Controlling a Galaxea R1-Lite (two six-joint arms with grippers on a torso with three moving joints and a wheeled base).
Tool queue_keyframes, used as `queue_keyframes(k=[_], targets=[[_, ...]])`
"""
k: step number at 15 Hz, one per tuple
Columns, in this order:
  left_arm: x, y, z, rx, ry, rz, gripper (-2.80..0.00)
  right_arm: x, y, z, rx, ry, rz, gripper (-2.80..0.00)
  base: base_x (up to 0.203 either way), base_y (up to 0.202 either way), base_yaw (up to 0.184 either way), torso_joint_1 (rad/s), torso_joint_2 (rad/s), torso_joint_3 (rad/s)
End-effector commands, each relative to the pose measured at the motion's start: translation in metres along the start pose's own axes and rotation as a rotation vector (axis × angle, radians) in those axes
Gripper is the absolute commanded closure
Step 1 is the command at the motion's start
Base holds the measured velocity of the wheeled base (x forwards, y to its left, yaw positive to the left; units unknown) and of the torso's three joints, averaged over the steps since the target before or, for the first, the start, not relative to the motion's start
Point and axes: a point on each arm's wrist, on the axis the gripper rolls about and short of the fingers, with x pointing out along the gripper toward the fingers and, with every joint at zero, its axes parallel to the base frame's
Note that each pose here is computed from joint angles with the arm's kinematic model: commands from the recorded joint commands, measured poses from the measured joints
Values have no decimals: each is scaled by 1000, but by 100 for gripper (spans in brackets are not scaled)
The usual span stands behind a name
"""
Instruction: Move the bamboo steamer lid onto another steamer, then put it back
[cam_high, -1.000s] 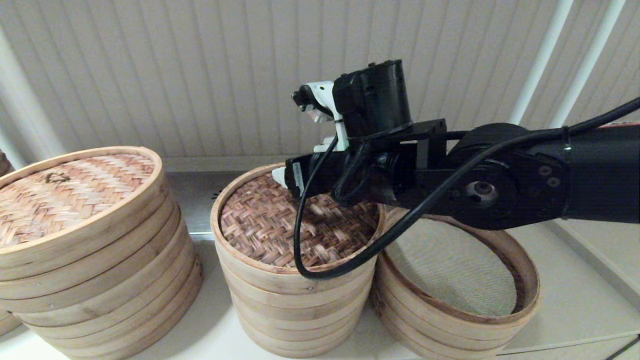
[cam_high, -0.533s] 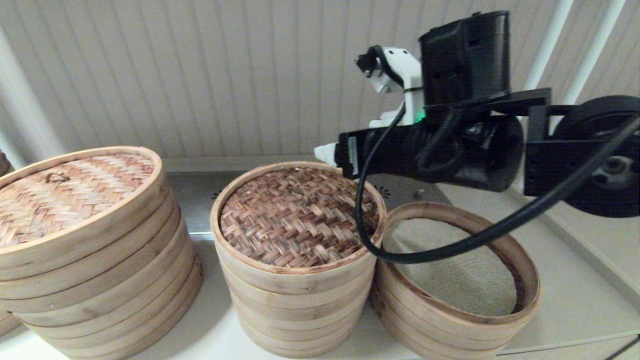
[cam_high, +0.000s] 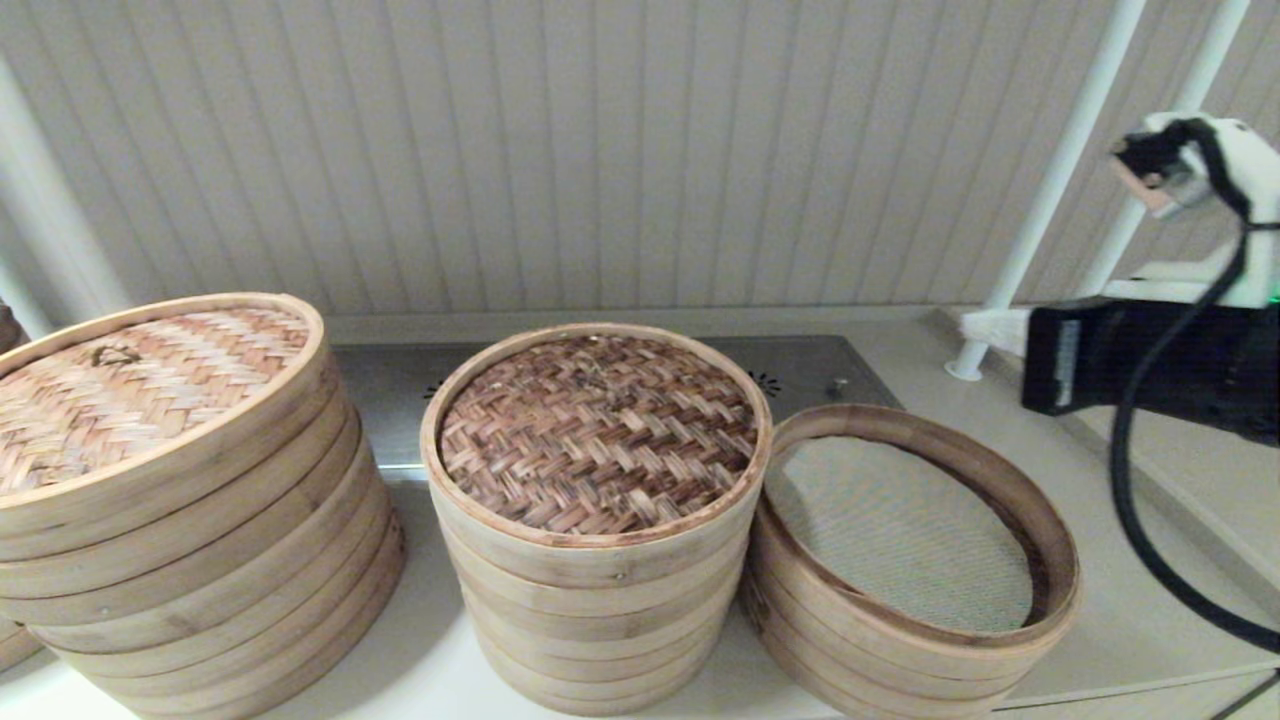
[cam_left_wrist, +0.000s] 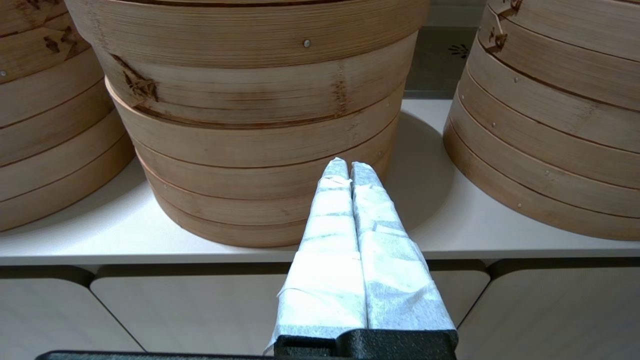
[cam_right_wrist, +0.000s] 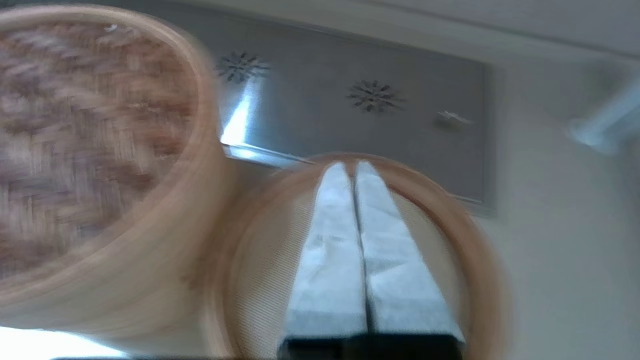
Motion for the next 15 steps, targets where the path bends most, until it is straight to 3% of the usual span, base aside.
queue_keyframes(k=[1,5,9,13,15], targets=[[0,0,0,0,0,1,0,-57,-29,-15,23,-83,-115,0,0,0,0,0,0,0],[0,0,0,0,1,1,0,-106,-42,-66,32,-88,-230,0,0,0,0,0,0,0],[0,0,0,0,0,0,0,-140,-42,-119,45,-33,-288,0,0,0,0,0,0,0],[0,0,0,0,0,1,0,-154,-40,-162,67,-6,-392,0,0,0,0,0,0,0],[0,0,0,0,1,1,0,-156,-39,-178,70,0,-396,0,0,0,0,0,0,0]])
